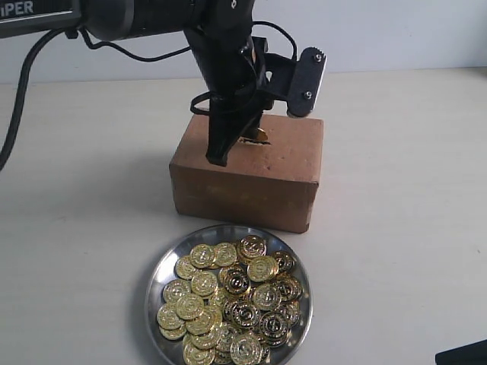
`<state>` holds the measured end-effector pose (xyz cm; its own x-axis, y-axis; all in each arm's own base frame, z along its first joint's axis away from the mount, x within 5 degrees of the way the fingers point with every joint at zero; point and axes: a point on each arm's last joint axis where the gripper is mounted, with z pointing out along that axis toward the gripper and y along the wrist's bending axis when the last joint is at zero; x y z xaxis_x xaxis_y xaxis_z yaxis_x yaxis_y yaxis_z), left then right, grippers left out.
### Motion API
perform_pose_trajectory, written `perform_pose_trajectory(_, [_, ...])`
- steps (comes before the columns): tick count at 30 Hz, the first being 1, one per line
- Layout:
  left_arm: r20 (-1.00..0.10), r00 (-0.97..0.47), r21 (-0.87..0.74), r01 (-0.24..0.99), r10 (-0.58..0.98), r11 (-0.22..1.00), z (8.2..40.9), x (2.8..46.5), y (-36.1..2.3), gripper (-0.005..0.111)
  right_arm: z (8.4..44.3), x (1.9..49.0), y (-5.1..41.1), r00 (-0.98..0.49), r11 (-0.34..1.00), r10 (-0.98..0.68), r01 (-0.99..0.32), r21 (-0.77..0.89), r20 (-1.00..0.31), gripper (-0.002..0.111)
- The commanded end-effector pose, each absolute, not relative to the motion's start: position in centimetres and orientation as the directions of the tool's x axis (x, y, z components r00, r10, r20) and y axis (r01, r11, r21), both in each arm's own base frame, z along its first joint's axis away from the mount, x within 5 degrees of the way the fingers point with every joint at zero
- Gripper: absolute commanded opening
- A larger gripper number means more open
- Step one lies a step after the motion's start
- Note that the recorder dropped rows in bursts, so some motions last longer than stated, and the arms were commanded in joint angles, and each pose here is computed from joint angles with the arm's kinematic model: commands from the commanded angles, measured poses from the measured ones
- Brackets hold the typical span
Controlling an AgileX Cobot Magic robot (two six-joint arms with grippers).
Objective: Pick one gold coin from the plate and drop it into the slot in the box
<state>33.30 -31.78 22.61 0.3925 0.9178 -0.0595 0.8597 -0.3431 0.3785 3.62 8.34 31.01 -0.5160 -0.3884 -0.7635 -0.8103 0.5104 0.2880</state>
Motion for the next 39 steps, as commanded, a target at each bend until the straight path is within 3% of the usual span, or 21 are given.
perform_pose_trajectory(1, [-0.067,0.368,0.362,0.875,0.927,-0.321,22.0,33.5,-31.8,0.000,31.0,3.6,8.3,-0.505,0.505,-0.382,-0.816,0.282,-0.774,0.000])
perform_pose_trajectory(17, [-0.033,0.334,0.402,0.867,0.942,-0.293,21.5,34.5,-31.5,0.002,31.0,3.6,8.3,-0.491,0.498,-0.392,-0.824,0.269,-0.778,0.000])
perform_pose_trajectory(20, [-0.038,0.336,0.411,0.864,0.941,-0.292,21.5,34.6,-31.6,0.017,31.0,3.5,8.3,-0.492,0.498,-0.393,-0.824,0.270,-0.777,0.000])
perform_pose_trajectory(24, [-0.043,0.335,0.413,0.864,0.941,-0.288,21.5,34.6,-31.6,0.046,31.0,3.5,8.3,-0.492,0.498,-0.393,-0.824,0.270,-0.777,0.000])
perform_pose_trajectory(28, [-0.047,0.327,0.417,0.865,0.944,-0.279,21.9,34.5,-31.5,0.058,31.0,3.5,8.3,-0.492,0.498,-0.393,-0.824,0.270,-0.777,0.000])
perform_pose_trajectory(30, [-0.051,0.325,0.422,0.864,0.944,-0.274,22.5,34.4,-31.4,0.054,31.0,3.6,8.3,-0.486,0.500,-0.386,-0.824,0.265,-0.784,0.000])
perform_pose_trajectory(32, [-0.053,0.324,0.427,0.862,0.945,-0.272,23.3,34.1,-31.2,0.042,31.2,3.9,8.3,-0.460,0.512,-0.373,-0.826,0.235,-0.806,0.000])
perform_pose_trajectory(35, [-0.065,0.301,0.433,0.867,0.951,-0.245,25.7,33.3,-30.4,0.005,32.1,5.0,8.1,-0.338,0.555,-0.324,-0.824,0.112,-0.884,0.000])
perform_pose_trajectory(39, [-0.167,0.220,0.475,0.872,0.961,-0.117,30.4,31.9,-29.2,0.000,34.6,6.8,7.2,-0.092,0.678,-0.227,-0.729,-0.089,-0.970,0.000])
